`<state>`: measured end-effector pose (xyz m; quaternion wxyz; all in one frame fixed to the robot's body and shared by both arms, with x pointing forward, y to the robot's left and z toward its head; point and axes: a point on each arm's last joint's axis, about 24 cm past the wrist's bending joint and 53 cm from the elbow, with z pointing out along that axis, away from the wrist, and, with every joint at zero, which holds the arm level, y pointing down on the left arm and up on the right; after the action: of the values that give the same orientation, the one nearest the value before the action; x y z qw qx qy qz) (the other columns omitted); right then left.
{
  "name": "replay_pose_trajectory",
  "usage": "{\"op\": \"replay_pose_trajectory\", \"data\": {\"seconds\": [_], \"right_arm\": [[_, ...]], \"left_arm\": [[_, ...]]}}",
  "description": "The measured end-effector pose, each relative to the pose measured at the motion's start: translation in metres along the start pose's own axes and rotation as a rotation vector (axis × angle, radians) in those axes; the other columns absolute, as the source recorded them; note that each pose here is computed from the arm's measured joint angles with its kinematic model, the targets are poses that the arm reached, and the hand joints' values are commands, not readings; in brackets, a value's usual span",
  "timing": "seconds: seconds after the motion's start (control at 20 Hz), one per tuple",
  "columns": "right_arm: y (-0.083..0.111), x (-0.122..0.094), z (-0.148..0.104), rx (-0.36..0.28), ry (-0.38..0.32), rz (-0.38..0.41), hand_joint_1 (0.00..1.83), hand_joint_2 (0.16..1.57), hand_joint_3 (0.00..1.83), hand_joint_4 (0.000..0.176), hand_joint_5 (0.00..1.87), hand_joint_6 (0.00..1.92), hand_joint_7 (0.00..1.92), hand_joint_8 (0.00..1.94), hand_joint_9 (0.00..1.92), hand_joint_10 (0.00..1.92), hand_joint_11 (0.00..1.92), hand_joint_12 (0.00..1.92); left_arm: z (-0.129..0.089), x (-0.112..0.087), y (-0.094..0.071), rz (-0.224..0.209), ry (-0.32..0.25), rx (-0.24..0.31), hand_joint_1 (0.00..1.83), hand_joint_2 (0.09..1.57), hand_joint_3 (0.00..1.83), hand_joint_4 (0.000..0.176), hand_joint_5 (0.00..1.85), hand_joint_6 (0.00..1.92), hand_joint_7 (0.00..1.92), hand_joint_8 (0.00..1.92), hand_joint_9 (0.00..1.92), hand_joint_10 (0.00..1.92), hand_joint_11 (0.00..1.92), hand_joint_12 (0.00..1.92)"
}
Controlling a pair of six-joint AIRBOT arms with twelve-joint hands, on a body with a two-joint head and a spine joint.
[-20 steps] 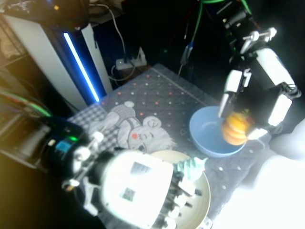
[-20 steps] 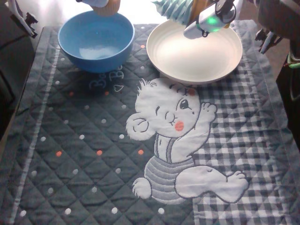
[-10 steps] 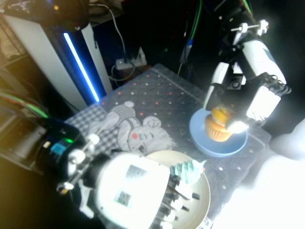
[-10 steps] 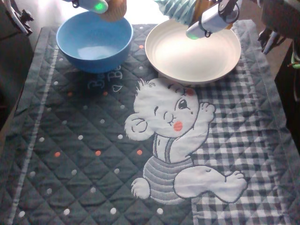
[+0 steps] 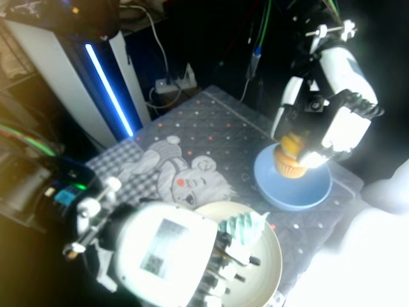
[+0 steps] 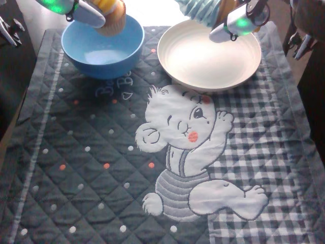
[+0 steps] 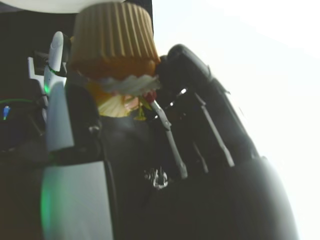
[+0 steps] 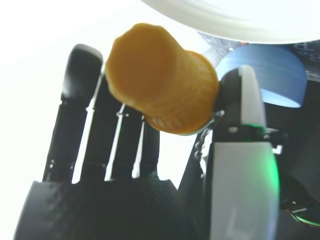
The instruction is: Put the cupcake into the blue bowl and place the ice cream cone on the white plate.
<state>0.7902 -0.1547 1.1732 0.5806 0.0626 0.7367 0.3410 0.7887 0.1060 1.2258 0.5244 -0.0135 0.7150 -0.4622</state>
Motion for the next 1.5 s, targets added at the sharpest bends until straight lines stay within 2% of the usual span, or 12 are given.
{"op": "replay_pose_trajectory", "data": {"seconds": [0.05,0.1,0.15,0.2,0.25,0.35,0.6,1.0,1.25,1.3,1.4,1.5], "right_arm": [[0.000,-0.003,-0.002,-0.005,-0.009,-0.001,1.14,1.07,0.00,0.000,1.08,0.81,1.24,0.19,1.07,0.92,0.89,1.51],[0.000,-0.004,-0.003,-0.005,-0.010,-0.002,1.02,1.00,0.00,0.000,0.97,0.32,1.13,0.11,0.98,0.78,0.77,1.44],[-0.001,-0.006,-0.004,-0.004,-0.015,-0.003,0.95,0.95,0.00,0.000,0.92,0.11,1.10,0.07,0.96,0.73,0.71,1.48],[-0.002,-0.009,-0.006,-0.007,-0.025,-0.006,0.93,0.92,0.00,0.000,0.89,0.03,1.10,0.04,0.95,0.64,0.67,1.43],[-0.003,-0.010,-0.007,-0.006,-0.025,-0.006,0.88,0.89,0.00,0.000,0.83,0.00,1.06,0.01,0.87,0.35,0.47,1.27],[-0.002,-0.010,-0.007,-0.009,-0.028,-0.006,0.85,0.88,0.00,0.000,0.77,0.00,0.88,0.00,0.77,0.05,0.29,1.14],[0.001,-0.011,-0.007,-0.019,-0.034,-0.004,0.79,0.86,0.00,0.000,0.71,0.00,0.76,0.00,0.74,0.00,0.41,0.89],[0.002,-0.012,-0.010,-0.021,-0.036,-0.004,0.83,0.87,0.00,0.000,0.76,0.01,0.78,0.00,0.78,0.00,0.42,0.93],[0.013,-0.033,-0.028,-0.067,-0.093,-0.003,0.81,0.85,0.00,0.000,0.69,0.00,0.69,0.00,0.68,0.00,0.25,1.06],[0.016,-0.036,-0.033,-0.083,-0.109,-0.005,0.80,0.84,0.00,0.000,0.63,0.00,0.63,0.00,0.62,0.00,0.17,1.06],[0.024,-0.042,-0.046,-0.116,-0.135,-0.005,0.76,0.82,0.00,0.000,0.56,0.00,0.57,0.00,0.55,0.00,0.13,1.01],[0.038,-0.050,-0.062,-0.165,-0.175,-0.004,0.77,0.83,0.00,0.021,0.45,0.00,0.45,0.00,0.46,0.00,0.00,1.15]], "left_arm": [[-0.002,0.001,0.000,0.003,0.004,0.000,1.39,1.08,0.00,0.000,0.91,0.93,1.07,0.83,1.04,1.03,0.91,1.06],[-0.004,0.000,-0.001,0.005,0.006,0.003,1.38,1.09,0.00,0.000,0.88,1.00,1.06,0.85,1.02,1.04,0.90,1.02],[-0.007,0.000,-0.001,0.009,0.008,0.003,1.26,1.10,0.00,0.000,0.91,1.03,1.07,0.88,0.97,0.56,0.83,0.99],[-0.009,0.001,-0.002,0.017,0.013,0.003,1.23,1.02,0.00,0.000,0.84,0.41,0.92,0.40,0.96,0.31,0.75,0.96],[-0.011,0.001,-0.002,0.024,0.016,0.006,1.19,0.98,0.00,0.000,0.88,0.14,0.89,0.14,0.93,0.16,0.69,0.95],[-0.012,0.002,-0.002,0.030,0.019,0.006,1.16,0.96,0.00,0.000,0.88,0.01,0.82,0.01,0.85,0.04,0.59,0.93],[-0.012,0.005,-0.008,0.028,0.026,0.022,1.12,0.94,0.00,0.000,0.81,0.00,0.72,0.00,0.71,0.00,0.45,0.82],[-0.013,0.003,-0.008,0.027,0.023,0.023,1.12,0.93,0.00,0.000,0.80,0.00,0.73,0.00,0.71,0.00,0.41,0.98],[-0.029,-0.025,-0.005,-0.021,-0.060,0.041,1.09,0.88,0.00,0.000,0.57,0.00,0.51,0.00,0.50,0.00,0.18,0.85],[-0.033,-0.029,-0.006,-0.029,-0.075,0.049,1.07,0.88,0.00,0.026,0.51,0.00,0.45,0.00,0.44,0.00,0.16,0.73],[-0.044,-0.034,-0.009,-0.018,-0.101,0.064,1.08,0.89,0.00,0.049,0.48,0.00,0.43,0.00,0.42,0.00,0.21,0.60],[-0.060,-0.047,-0.019,-0.036,-0.150,0.108,1.06,0.91,0.00,0.042,0.42,0.00,0.39,0.00,0.39,0.00,0.21,0.51]]}}
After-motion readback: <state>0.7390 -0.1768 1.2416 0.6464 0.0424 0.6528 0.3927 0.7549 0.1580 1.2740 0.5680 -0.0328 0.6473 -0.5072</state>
